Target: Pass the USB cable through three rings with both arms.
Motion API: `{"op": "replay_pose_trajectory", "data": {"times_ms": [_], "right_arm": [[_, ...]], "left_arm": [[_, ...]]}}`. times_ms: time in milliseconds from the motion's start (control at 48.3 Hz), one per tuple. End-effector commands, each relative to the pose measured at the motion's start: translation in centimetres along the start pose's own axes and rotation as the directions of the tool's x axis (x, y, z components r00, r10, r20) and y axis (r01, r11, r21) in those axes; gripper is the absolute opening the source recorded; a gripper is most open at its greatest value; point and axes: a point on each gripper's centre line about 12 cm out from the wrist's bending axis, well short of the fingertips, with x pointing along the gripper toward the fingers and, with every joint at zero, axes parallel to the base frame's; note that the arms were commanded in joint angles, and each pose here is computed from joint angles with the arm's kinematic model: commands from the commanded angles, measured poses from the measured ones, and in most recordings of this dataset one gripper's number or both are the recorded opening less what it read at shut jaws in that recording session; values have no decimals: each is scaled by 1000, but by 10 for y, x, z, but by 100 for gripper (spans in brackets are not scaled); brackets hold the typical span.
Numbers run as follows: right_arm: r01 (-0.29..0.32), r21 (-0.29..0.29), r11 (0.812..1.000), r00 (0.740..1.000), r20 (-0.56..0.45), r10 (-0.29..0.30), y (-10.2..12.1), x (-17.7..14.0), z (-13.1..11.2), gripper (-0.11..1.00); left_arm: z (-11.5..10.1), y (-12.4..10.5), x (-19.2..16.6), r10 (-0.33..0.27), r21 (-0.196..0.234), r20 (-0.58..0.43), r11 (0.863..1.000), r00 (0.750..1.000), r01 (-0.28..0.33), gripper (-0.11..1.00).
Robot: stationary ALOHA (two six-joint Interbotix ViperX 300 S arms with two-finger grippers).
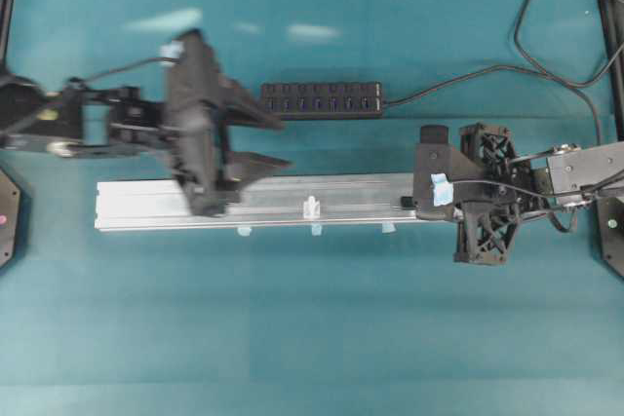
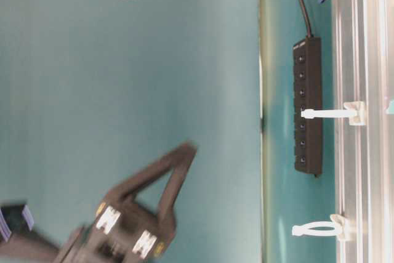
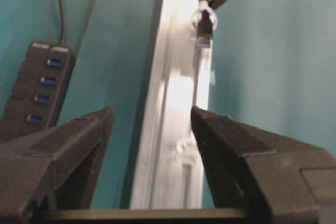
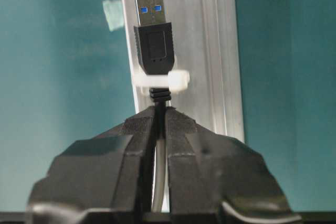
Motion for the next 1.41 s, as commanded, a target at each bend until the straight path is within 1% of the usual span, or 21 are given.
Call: {"op": "replay_pose_trajectory", "data": {"times_ms": [0, 124, 269, 538, 642, 787, 911, 1056, 1222, 1387], "right_arm": [[-6, 32, 999, 1000, 26, 5, -1, -2, 4, -9], [-8, 33, 999, 1000, 29, 7, 0, -1, 1, -9], [-10, 32, 999, 1000, 30, 9, 0, 0, -1, -9], [-7, 31, 1000, 999, 33, 6, -2, 1, 0, -9], [-4, 33, 999, 999, 36, 3, -3, 0, 0, -9], [-5, 27, 1000, 999, 46, 3, -4, 0, 1, -9], [1, 13, 1000, 999, 42, -2, -4, 1, 0, -9], [2, 10, 1000, 999, 41, -2, -4, 1, 0, -9], [2, -5, 1000, 999, 41, -2, -4, 1, 0, -9], [-1, -6, 1000, 999, 53, 1, -4, 1, 1, -9]], "left_arm": [[10, 0, 13, 0, 5, 18, 1000, 1000, 0, 78], [7, 0, 34, 0, 6, -5, 1000, 1000, 0, 84], [7, -3, 57, -4, 9, -20, 1000, 1000, 5, 86], [1, -28, 95, -50, 38, -51, 998, 997, 52, 85], [-6, -39, 105, -68, 48, -69, 996, 995, 72, 85], [-17, -46, 116, -79, 61, -94, 995, 992, 85, 85], [-19, -47, 122, -81, 84, -78, 993, 994, 88, 85], [-18, -45, 129, -78, 111, -67, 990, 995, 86, 85], [-13, -42, 138, -72, 114, -55, 990, 996, 78, 85], [-18, -43, 145, -72, 115, -69, 990, 995, 79, 85]]}}
